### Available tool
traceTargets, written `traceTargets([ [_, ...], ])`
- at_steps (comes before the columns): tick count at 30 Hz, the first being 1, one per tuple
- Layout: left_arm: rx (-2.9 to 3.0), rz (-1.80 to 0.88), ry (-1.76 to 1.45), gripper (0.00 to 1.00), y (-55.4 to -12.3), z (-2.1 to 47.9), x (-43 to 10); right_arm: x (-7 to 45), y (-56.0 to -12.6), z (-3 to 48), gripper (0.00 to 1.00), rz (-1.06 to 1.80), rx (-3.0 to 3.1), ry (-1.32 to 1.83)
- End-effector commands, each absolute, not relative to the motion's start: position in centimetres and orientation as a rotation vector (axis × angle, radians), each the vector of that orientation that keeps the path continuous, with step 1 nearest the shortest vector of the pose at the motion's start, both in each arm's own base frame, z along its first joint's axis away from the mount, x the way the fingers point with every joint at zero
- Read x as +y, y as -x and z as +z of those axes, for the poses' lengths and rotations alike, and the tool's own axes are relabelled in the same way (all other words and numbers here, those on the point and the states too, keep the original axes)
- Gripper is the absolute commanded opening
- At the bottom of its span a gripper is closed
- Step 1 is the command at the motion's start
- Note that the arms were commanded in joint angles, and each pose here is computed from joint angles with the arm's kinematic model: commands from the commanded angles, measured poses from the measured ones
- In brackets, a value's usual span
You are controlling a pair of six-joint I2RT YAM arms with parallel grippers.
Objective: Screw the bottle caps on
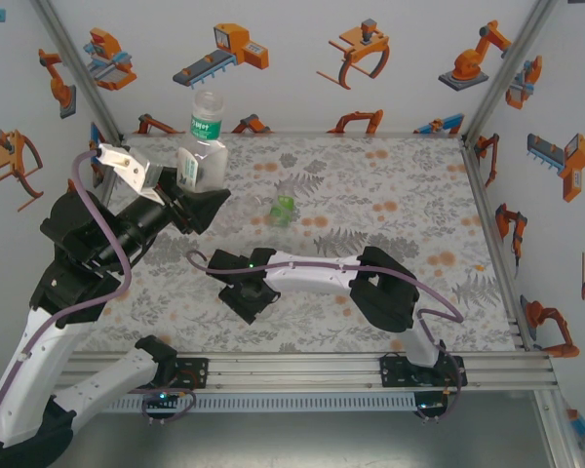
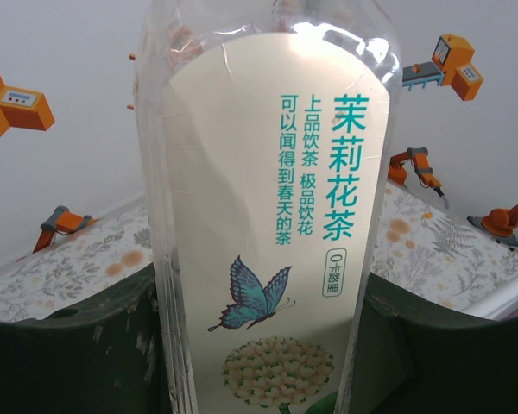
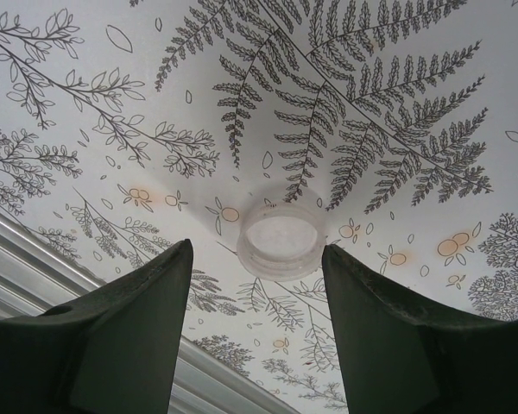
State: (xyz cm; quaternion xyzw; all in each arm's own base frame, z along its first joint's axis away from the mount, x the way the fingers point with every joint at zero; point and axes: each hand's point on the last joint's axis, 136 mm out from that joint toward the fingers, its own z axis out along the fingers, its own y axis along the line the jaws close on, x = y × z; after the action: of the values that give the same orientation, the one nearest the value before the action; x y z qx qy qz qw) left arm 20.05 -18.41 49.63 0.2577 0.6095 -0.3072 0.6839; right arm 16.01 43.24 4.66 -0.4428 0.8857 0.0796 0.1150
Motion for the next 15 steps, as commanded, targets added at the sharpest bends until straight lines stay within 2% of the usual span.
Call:
traceTargets([
  [1, 1.322, -0.702, -0.557, 0.04, -19.8, 50.8, -18.1, 42.8, -16.2, 5.8, 0.58, 0.221, 2.583, 1.272],
  [15, 1.327, -0.703, -0.558, 0.04, -20.0, 50.6, -18.3, 42.7, -16.0, 4.5, 0.58, 0.191, 2.609, 1.297],
])
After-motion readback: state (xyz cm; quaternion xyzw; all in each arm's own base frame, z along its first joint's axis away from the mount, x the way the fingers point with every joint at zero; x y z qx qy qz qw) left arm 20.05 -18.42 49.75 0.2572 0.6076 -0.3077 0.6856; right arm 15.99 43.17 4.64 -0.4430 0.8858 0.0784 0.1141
